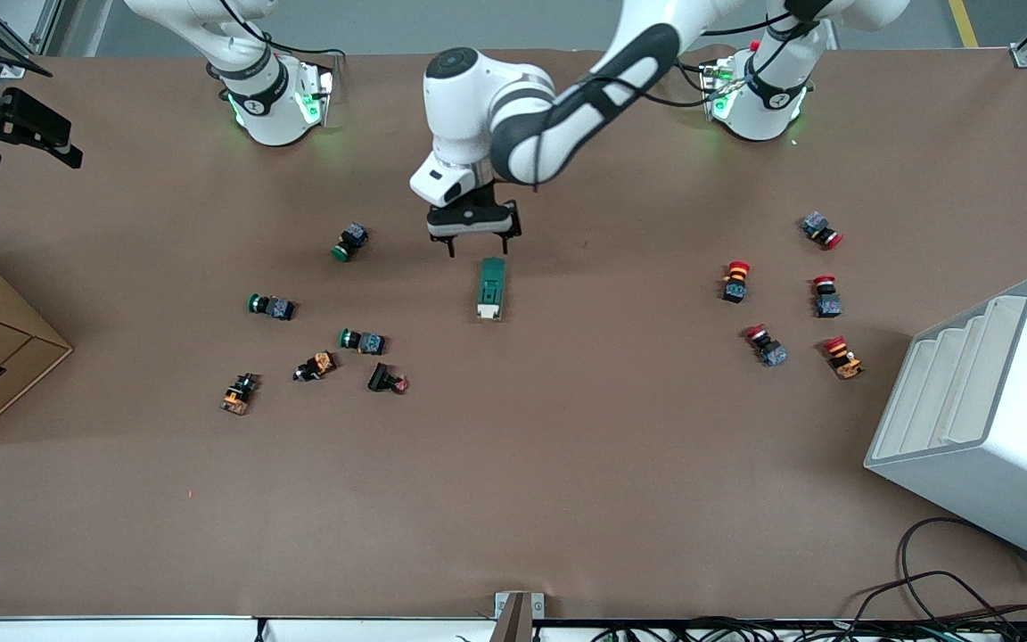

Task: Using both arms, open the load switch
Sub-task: 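Move the left gripper above the green switch's white handle, then reach the right gripper to the switch base while the left gripper hovers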

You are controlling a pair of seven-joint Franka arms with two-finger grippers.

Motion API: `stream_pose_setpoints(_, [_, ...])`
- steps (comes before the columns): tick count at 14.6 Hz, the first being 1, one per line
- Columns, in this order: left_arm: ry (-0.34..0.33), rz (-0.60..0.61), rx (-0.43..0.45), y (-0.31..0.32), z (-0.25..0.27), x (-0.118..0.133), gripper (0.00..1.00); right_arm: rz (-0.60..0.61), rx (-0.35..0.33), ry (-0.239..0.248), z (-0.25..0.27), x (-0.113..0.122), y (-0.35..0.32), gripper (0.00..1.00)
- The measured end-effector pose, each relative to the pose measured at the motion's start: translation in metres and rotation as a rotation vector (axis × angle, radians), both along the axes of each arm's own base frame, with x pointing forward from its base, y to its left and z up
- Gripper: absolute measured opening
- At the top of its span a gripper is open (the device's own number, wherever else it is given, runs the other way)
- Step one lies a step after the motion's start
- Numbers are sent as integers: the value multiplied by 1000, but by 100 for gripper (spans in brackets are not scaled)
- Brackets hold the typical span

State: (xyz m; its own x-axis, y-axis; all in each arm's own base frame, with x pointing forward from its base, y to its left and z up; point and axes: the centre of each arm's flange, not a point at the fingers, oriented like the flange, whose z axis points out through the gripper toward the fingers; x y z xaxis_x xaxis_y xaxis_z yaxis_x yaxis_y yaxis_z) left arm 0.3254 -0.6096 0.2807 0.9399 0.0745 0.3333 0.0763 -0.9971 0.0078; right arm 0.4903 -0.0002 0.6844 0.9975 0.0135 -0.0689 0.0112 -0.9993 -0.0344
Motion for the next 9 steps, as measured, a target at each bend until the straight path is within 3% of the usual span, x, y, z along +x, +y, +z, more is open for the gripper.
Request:
stream_pose_setpoints(2, [-93,35,-9,-7,-21,-31,100,-5,0,18,-7,4,-2,100])
stream_pose_setpoints(5, [-212,83,-36,-7,-45,-64,99,-11,0,75,-44,30,-6,100])
stream_pose_setpoints(9, [-341,87,-10,-4,-72,-83,100,-23,-3,163,-113,72,-13,100])
